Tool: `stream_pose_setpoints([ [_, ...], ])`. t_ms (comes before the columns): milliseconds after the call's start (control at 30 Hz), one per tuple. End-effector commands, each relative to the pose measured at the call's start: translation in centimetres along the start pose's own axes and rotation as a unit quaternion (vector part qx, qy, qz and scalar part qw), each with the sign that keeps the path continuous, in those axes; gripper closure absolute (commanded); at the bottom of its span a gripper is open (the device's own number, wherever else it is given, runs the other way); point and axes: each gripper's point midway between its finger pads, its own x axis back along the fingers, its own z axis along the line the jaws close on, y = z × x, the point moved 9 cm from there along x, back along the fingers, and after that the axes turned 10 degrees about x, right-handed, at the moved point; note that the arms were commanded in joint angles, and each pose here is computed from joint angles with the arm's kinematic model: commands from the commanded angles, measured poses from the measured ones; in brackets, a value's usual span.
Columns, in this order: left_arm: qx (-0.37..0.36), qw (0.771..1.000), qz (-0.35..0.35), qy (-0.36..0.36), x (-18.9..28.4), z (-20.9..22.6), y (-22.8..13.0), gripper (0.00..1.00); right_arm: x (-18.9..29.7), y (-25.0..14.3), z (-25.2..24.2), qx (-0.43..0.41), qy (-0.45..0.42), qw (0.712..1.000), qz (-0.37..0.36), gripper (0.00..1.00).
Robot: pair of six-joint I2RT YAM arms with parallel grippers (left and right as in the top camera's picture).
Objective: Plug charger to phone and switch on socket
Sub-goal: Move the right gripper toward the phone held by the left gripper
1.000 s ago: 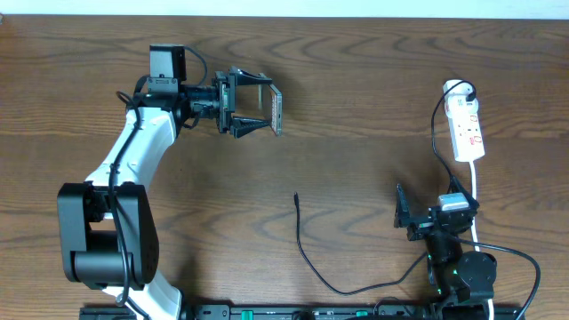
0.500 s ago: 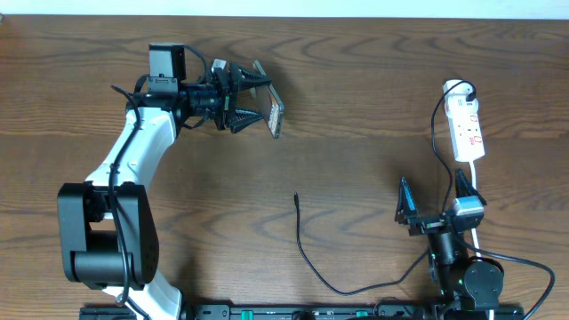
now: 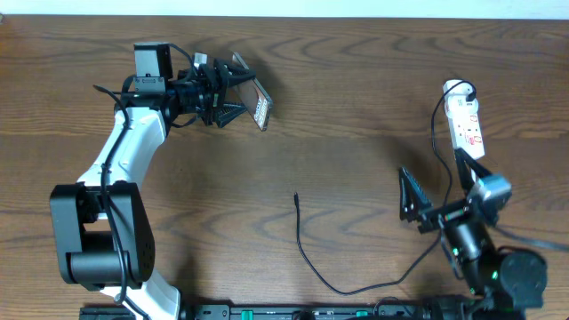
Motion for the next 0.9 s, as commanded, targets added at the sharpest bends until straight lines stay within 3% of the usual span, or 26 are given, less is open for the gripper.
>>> stream_pose_setpoints([
  [0, -0.026, 0.999, -0.020, -0.010, 0.9, -1.4, -0.5, 0.93, -1.9, 1.4, 0.7, -0.065, 0.082, 0.994, 0.032, 0.01],
  [267, -0.011, 0.999, -0.045, -0.002, 0.9, -1.3, -0.1, 0.93, -9.0, 1.0, 0.3, -0.224, 0.201, 0.947, 0.111, 0.01],
  [433, 0.003, 0.998, -0.057, 0.000, 0.9, -1.2, 0.1, 0.93, -13.0, -1.6, 0.2, -0.255, 0.265, 0.920, 0.137, 0.01],
  [867, 0.018, 0.997, -0.076, 0.022, 0.0, -0.8, -0.2, 0.93, -17.4, -10.1, -0.2, -0.342, 0.243, 0.879, 0.227, 0.01],
])
